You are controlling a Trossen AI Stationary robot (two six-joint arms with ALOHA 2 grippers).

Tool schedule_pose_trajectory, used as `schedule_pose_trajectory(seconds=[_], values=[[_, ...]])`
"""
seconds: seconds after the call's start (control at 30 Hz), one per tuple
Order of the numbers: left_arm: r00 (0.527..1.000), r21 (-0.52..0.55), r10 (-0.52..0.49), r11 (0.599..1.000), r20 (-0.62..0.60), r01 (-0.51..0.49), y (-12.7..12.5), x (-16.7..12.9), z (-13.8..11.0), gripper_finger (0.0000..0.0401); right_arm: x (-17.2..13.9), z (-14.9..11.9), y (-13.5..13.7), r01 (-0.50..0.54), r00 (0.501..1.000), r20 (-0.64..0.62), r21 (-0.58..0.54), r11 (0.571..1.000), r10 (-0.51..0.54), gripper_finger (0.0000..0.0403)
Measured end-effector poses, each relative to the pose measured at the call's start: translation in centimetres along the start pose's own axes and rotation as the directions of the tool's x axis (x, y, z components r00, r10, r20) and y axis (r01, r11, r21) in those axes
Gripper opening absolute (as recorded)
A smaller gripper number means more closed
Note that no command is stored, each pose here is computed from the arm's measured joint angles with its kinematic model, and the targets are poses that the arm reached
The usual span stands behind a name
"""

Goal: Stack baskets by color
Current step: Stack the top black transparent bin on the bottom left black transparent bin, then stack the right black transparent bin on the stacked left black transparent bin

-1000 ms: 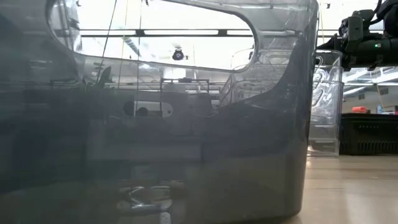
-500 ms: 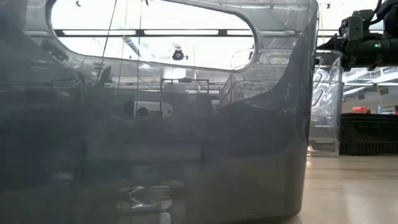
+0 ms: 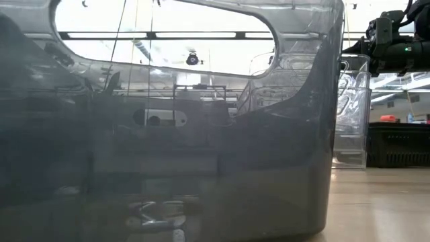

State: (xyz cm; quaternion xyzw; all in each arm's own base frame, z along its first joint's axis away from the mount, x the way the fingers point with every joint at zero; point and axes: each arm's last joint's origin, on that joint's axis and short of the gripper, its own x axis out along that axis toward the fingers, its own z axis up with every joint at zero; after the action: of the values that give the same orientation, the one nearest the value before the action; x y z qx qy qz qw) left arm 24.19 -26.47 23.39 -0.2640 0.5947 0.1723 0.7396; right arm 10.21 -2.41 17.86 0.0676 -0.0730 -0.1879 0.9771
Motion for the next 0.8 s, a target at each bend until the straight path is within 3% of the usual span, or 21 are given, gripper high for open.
schedule_pose_trajectory(seconds=[0.13, 0.27, 0.47, 0.67, 0.8], values=[[1.000, -0.036, -0.001, 0.999, -0.011, 0.001, 0.2, 0.1, 1.5, 0.0173, 0.0, 0.0, 0.0, 0.000, 1.000, 0.000, 0.000, 1.000, 0.000, 0.0086], [1.000, -0.075, 0.008, 0.997, 0.026, -0.006, 0.7, 0.2, 3.8, 0.0190, 0.0, 0.0, 0.0, 0.000, 1.000, 0.000, 0.000, 1.000, 0.000, 0.0086], [0.999, -0.058, -0.003, 0.998, -0.047, 0.000, 1.6, 0.4, 6.8, 0.0176, 0.0, 0.0, 0.0, 0.000, 1.000, 0.000, 0.000, 1.000, 0.000, 0.0086], [0.985, -0.057, -0.100, 0.994, -0.138, 0.092, 2.4, -1.1, 8.5, 0.0156, 0.0, 0.0, 0.0, 0.000, 1.000, 0.000, 0.000, 1.000, 0.000, 0.0086], [0.982, -0.060, -0.160, 0.986, -0.098, 0.154, 2.8, -2.4, 9.6, 0.0147, 0.0, 0.0, 0.0, 0.000, 1.000, 0.000, 0.000, 1.000, 0.000, 0.0086]])
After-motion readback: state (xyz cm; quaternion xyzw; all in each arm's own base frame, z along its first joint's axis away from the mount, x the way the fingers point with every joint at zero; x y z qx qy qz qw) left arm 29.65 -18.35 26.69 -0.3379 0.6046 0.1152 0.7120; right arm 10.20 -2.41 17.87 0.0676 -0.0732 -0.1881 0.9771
